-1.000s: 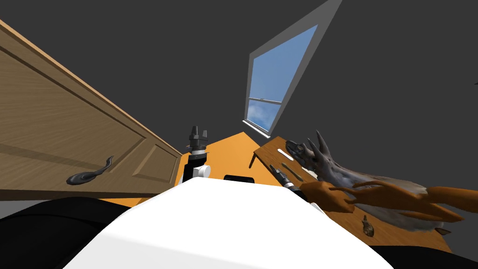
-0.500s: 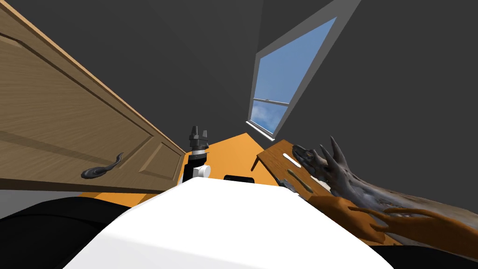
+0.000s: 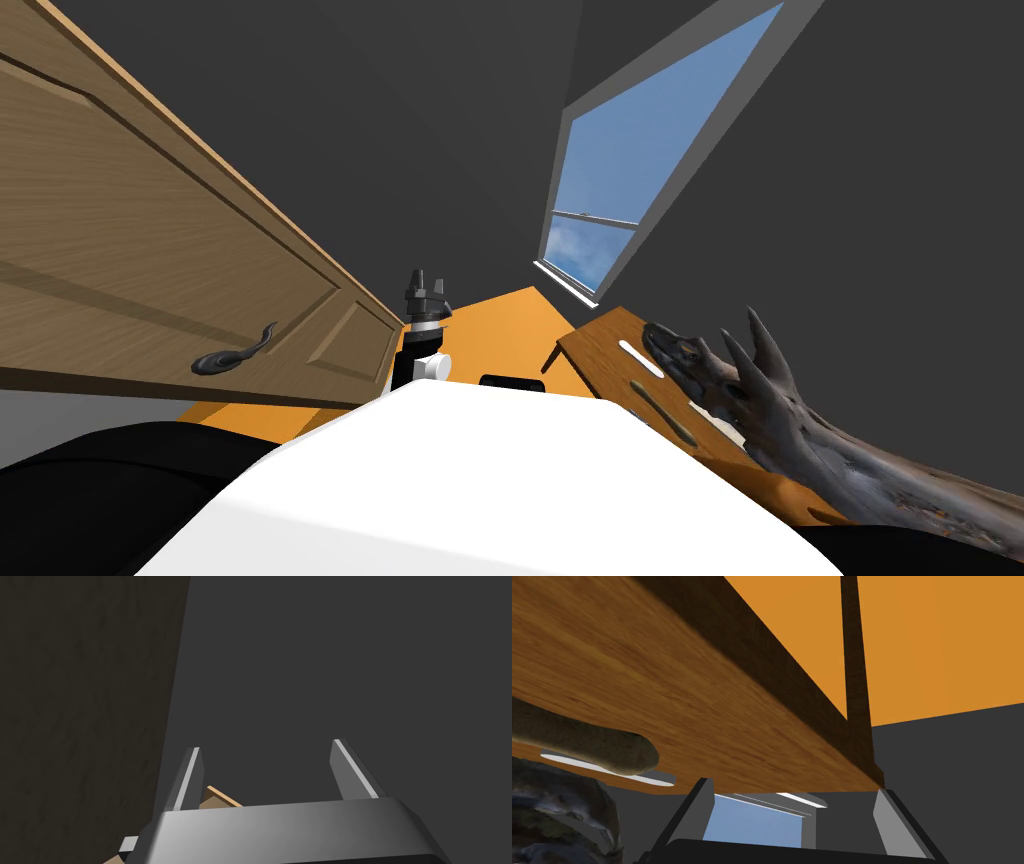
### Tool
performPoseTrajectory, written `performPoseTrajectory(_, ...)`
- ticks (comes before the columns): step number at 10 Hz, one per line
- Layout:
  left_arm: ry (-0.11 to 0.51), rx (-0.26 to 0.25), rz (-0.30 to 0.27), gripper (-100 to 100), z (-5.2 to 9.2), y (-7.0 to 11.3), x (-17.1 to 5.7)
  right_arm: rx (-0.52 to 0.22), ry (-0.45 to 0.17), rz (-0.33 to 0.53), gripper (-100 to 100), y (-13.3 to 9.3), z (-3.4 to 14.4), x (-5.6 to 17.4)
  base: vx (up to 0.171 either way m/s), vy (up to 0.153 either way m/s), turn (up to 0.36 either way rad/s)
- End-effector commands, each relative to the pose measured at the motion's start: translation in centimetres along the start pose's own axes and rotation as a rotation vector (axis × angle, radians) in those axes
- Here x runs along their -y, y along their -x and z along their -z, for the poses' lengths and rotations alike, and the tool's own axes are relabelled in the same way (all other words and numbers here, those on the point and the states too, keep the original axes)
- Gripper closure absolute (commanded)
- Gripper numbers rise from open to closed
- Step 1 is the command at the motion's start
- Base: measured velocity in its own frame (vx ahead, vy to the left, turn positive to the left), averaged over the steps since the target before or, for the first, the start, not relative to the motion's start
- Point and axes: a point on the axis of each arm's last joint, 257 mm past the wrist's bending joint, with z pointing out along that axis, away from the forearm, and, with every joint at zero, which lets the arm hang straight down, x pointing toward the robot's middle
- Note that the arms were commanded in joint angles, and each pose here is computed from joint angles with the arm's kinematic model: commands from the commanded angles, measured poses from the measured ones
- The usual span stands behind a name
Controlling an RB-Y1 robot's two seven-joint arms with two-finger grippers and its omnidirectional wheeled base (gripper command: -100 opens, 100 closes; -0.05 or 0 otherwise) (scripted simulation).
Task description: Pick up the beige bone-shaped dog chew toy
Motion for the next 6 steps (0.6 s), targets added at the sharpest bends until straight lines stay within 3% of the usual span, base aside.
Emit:
performPoseTrajectory(1,0.0,0.0,0.0,0,0.0,0.0,0.0,-0.033,-0.027,0.042,-100,-0.9,0.4,2.0,0.051,0.0,0.059)
performPoseTrajectory(2,0.0,0.0,0.0,0,0.0,0.0,0.0,-0.088,-0.064,0.116,-100,-2.8,1.0,4.2,0.058,0.001,0.112)
performPoseTrajectory(3,0.0,0.0,0.0,0,0.0,0.0,0.0,-0.092,-0.067,0.116,-100,-3.0,1.1,4.3,0.051,0.001,0.058)
performPoseTrajectory(6,0.0,0.0,0.0,0,0.0,0.0,0.0,-0.195,-0.133,0.254,-100,-6.4,2.8,8.5,0.057,0.001,0.092)
